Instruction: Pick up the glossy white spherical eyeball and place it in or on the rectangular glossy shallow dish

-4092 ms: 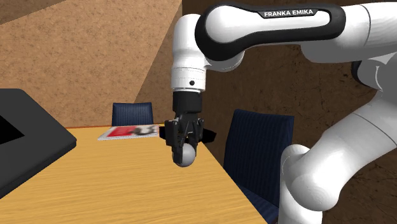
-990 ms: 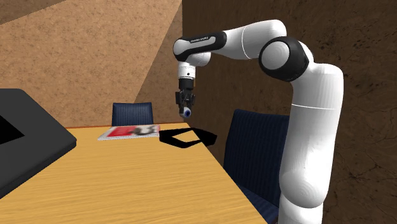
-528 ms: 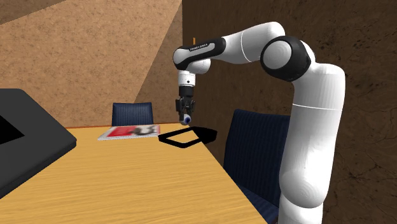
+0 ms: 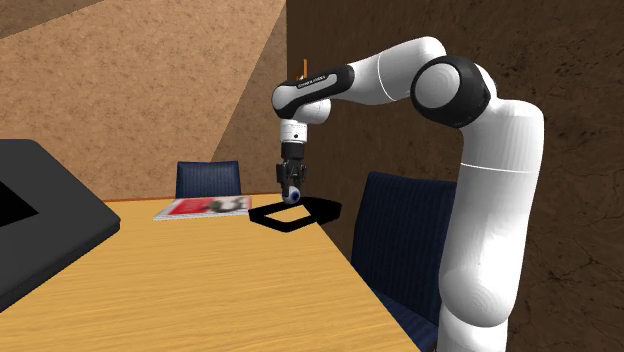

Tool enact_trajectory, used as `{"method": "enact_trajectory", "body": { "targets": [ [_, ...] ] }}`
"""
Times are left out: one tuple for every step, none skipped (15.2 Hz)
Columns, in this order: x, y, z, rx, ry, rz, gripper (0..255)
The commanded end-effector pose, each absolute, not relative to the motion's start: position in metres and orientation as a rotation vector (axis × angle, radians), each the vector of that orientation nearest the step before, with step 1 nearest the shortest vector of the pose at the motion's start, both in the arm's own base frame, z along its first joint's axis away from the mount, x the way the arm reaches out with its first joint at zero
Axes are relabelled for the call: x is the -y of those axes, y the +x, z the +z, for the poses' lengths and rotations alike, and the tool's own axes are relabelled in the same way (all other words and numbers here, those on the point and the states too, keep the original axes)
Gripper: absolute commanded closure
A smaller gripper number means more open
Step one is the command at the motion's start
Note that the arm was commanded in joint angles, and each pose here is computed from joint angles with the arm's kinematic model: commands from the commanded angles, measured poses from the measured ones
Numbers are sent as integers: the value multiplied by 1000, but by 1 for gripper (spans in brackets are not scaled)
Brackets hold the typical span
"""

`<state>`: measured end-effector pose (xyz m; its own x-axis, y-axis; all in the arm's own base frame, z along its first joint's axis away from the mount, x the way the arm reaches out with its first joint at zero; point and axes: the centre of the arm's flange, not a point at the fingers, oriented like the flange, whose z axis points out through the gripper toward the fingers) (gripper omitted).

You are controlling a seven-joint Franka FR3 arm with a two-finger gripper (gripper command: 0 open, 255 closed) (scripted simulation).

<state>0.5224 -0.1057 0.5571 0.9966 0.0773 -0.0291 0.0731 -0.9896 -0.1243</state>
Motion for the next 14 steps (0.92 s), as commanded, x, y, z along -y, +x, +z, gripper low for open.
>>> {"method": "enact_trajectory", "body": {
  "targets": [
    [106, 522, 557, 114, -3016, 51, 255],
    [106, 522, 557, 114, -3016, 51, 255],
    [106, 522, 557, 114, -3016, 51, 255],
    [106, 522, 557, 114, -3016, 51, 0],
    [106, 522, 557, 114, -3016, 51, 0],
    [106, 522, 557, 114, -3016, 51, 0],
    [106, 522, 557, 114, -3016, 51, 0],
    [106, 522, 557, 114, -3016, 51, 0],
    [106, 522, 557, 114, -3016, 51, 0],
    [107, 523, 570, 114, -3016, 51, 0],
    [109, 523, 583, 114, -3016, 51, 0],
    [110, 524, 596, 114, -3016, 51, 0],
    [112, 524, 607, 114, -3016, 51, 0],
    [112, 524, 607, 114, -3016, 51, 0]
  ]
}}
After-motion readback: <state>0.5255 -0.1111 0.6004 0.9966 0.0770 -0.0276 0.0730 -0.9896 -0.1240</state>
